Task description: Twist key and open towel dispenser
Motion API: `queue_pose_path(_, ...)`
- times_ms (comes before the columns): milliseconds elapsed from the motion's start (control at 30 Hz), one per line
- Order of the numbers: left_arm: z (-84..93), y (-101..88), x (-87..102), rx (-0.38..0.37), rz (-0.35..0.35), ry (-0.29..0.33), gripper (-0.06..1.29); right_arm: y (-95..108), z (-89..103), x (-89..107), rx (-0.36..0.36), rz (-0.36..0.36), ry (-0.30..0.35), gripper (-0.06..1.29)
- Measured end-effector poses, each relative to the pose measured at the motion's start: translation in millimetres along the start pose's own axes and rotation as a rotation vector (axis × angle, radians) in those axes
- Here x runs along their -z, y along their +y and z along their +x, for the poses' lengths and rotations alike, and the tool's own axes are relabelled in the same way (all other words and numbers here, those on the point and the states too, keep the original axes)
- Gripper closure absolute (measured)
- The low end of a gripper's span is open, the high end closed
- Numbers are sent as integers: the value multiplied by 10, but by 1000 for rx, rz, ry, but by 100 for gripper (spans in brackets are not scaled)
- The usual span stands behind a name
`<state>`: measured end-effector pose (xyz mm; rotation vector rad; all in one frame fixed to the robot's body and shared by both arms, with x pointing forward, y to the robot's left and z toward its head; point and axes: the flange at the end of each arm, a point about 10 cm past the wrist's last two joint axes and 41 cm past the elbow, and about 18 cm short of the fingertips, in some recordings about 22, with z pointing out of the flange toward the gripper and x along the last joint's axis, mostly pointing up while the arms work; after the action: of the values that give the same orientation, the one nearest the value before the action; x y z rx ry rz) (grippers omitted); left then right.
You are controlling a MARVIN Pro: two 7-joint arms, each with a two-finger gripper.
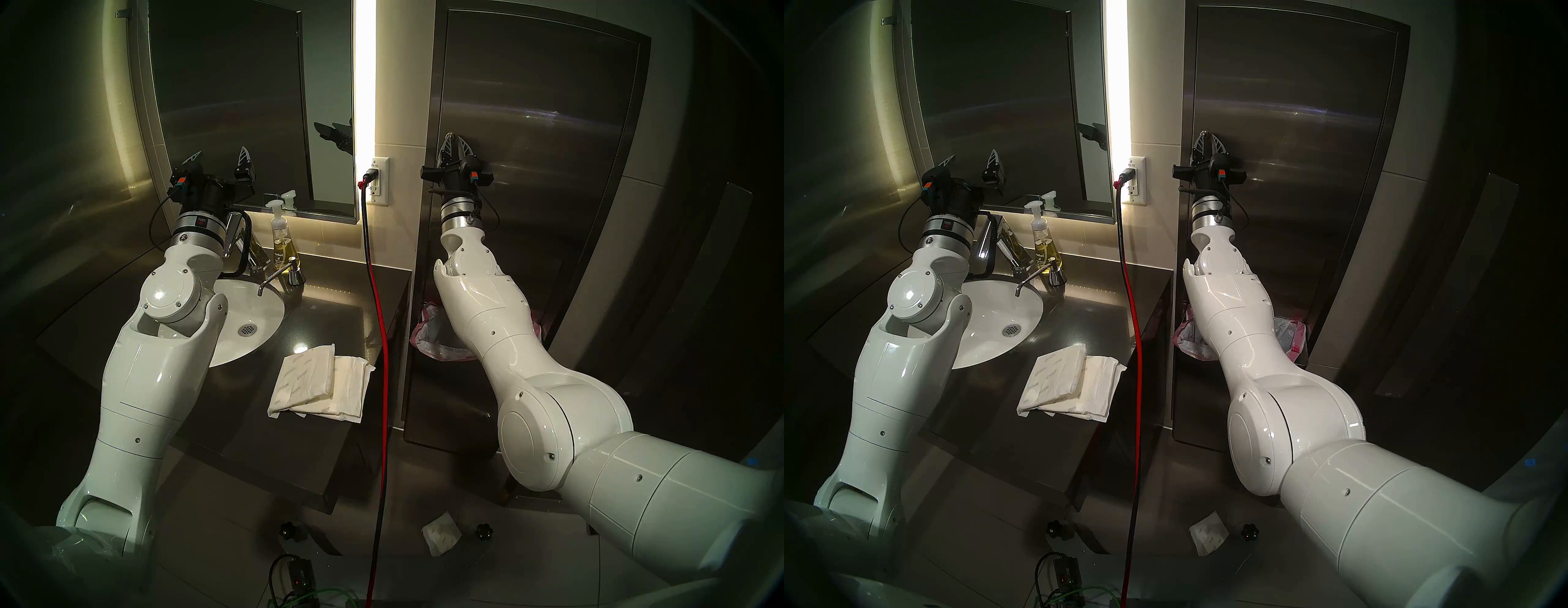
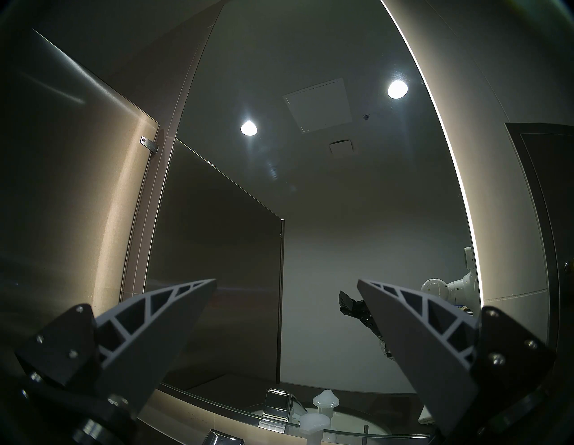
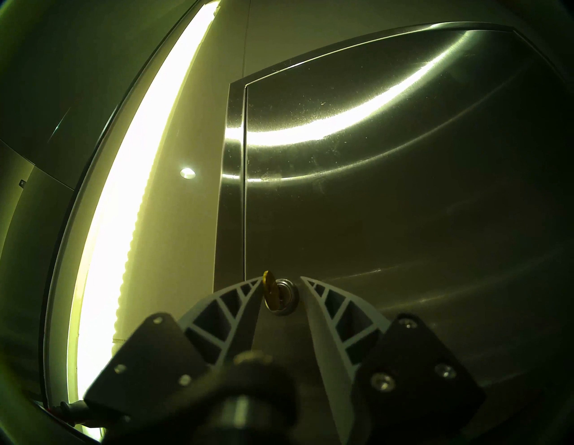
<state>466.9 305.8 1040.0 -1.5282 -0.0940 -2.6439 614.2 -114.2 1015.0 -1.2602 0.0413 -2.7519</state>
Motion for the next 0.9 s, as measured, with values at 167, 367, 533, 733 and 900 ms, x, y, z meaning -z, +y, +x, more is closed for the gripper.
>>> queue_pose_path(167, 0, 0, 0, 0, 0, 0, 0, -15, -12, -16, -2, 7, -1, 84)
queue_pose_path(367, 0, 0, 0, 0, 0, 0, 0, -30, -14, -30, -3, 11, 2, 84)
queue_pose_path(533, 0, 0, 0, 0, 0, 0, 0, -30, -21, -29, -3, 11, 3, 97)
queue_pose_path(733, 0, 0, 0, 0, 0, 0, 0, -37, 6, -14, -1, 14, 16, 127)
queue_pose_path(900, 0, 0, 0, 0, 0, 0, 0, -53, 37, 72, 10, 29, 42, 127)
